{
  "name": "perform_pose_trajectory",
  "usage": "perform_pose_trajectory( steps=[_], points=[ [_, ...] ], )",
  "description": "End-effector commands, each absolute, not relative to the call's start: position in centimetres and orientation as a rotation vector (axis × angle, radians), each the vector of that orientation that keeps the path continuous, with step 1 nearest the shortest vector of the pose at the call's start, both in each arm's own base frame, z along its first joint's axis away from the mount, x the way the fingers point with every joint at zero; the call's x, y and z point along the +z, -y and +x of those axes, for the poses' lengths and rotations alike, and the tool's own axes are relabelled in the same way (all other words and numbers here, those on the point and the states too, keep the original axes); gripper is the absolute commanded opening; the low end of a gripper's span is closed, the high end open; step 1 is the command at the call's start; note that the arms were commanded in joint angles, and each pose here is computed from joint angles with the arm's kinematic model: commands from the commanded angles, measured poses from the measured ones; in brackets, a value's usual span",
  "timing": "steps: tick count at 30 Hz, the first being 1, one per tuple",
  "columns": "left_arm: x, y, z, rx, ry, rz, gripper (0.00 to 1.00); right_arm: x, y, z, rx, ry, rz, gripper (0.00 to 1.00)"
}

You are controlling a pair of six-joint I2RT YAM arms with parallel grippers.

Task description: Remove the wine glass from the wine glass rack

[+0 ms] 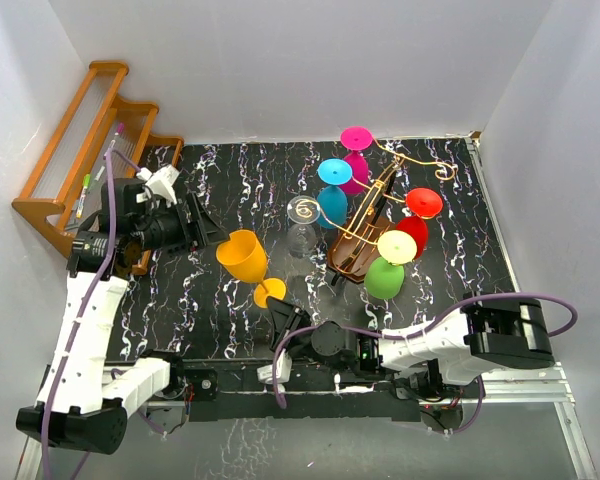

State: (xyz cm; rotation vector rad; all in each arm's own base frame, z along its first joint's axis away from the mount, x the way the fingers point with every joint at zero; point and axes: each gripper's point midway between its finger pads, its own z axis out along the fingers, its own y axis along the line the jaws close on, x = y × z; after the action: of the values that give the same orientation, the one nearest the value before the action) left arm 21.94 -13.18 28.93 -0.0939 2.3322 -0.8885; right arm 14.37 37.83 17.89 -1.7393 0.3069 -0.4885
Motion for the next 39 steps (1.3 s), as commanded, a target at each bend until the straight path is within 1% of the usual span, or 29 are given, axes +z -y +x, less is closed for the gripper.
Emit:
perform_pose_trajectory(
  steps=[1, 4, 7, 9, 11, 13, 14, 18, 19, 22, 23, 24, 25, 28, 30, 32, 35, 39],
  points=[
    [27.6, 13.4, 21.1, -0.898, -2.39, -0.03, 0.66, 19.9, -38.4, 14.2, -0.491, -0.296, -1.65, 0.08],
    [27.2, 13.4, 21.0, -0.894, -2.399, -0.016, 0.66, 19.5, -38.8, 14.1, -0.487, -0.284, -1.663, 0.08],
    [26.6, 13.4, 21.0, -0.892, -2.415, -0.005, 0.61, 19.1, -39.1, 14.1, -0.483, -0.283, -1.672, 0.08],
    [26.1, 13.5, 21.0, -0.9, -2.432, 0.0, 0.51, 19.1, -39.2, 14.0, -0.477, -0.285, -1.673, 0.08],
    [25.7, 13.6, 20.9, -0.915, -2.439, 0.007, 0.39, 18.9, -39.2, 14.0, -0.473, -0.287, -1.675, 0.08],
    [25.6, 13.8, 21.0, -0.929, -2.436, 0.011, 0.3, 18.9, -39.2, 14.0, -0.472, -0.293, -1.674, 0.08],
    [25.5, 13.9, 21.0, -0.939, -2.437, 0.016, 0.29, 18.8, -39.1, 14.0, -0.471, -0.294, -1.674, 0.08],
    [25.0, 14.3, 21.2, -0.966, -2.447, 0.028, 0.29, 18.8, -39.1, 14.0, -0.461, -0.304, -1.67, 0.08],
    [25.0, 14.3, 21.2, -0.971, -2.448, 0.03, 0.26, 18.8, -39.0, 14.0, -0.461, -0.307, -1.669, 0.08],
    [24.9, 14.5, 21.5, -0.984, -2.438, 0.037, 0.03, 18.6, -39.0, 14.1, -0.461, -0.321, -1.668, 0.08],
    [24.8, 14.5, 21.6, -0.979, -2.436, 0.032, 0.0, 18.5, -38.9, 14.2, -0.462, -0.329, -1.667, 0.08],
    [24.8, 14.4, 21.8, -0.969, -2.434, 0.026, 0.0, 18.4, -38.9, 14.3, -0.462, -0.34, -1.666, 0.09],
    [24.8, 14.2, 22.0, -0.953, -2.433, 0.013, 0.0, 18.3, -38.8, 14.5, -0.464, -0.358, -1.658, 0.13],
    [24.8, 13.0, 23.2, -0.842, -2.418, -0.05, 0.0, 17.8, -38.3, 14.9, -0.474, -0.412, -1.65, 0.4],
    [25.3, 12.3, 24.2, -0.774, -2.393, -0.089, 0.0, 17.3, -37.7, 14.8, -0.471, -0.429, -1.648, 0.52],
    [26.2, 11.5, 25.5, -0.705, -2.356, -0.131, 0.0, 16.7, -37.2, 14.5, -0.458, -0.449, -1.651, 0.55],
    [27.3, 10.7, 27.5, -0.635, -2.32, -0.172, 0.0, 15.6, -36.5, 14.1, -0.434, -0.494, -1.669, 0.56],
    [27.0, 8.8, 30.4, -0.481, -2.315, -0.242, 0.0, 15.7, -35.8, 13.5, -0.404, -0.555, -1.64, 0.56]
  ],
)
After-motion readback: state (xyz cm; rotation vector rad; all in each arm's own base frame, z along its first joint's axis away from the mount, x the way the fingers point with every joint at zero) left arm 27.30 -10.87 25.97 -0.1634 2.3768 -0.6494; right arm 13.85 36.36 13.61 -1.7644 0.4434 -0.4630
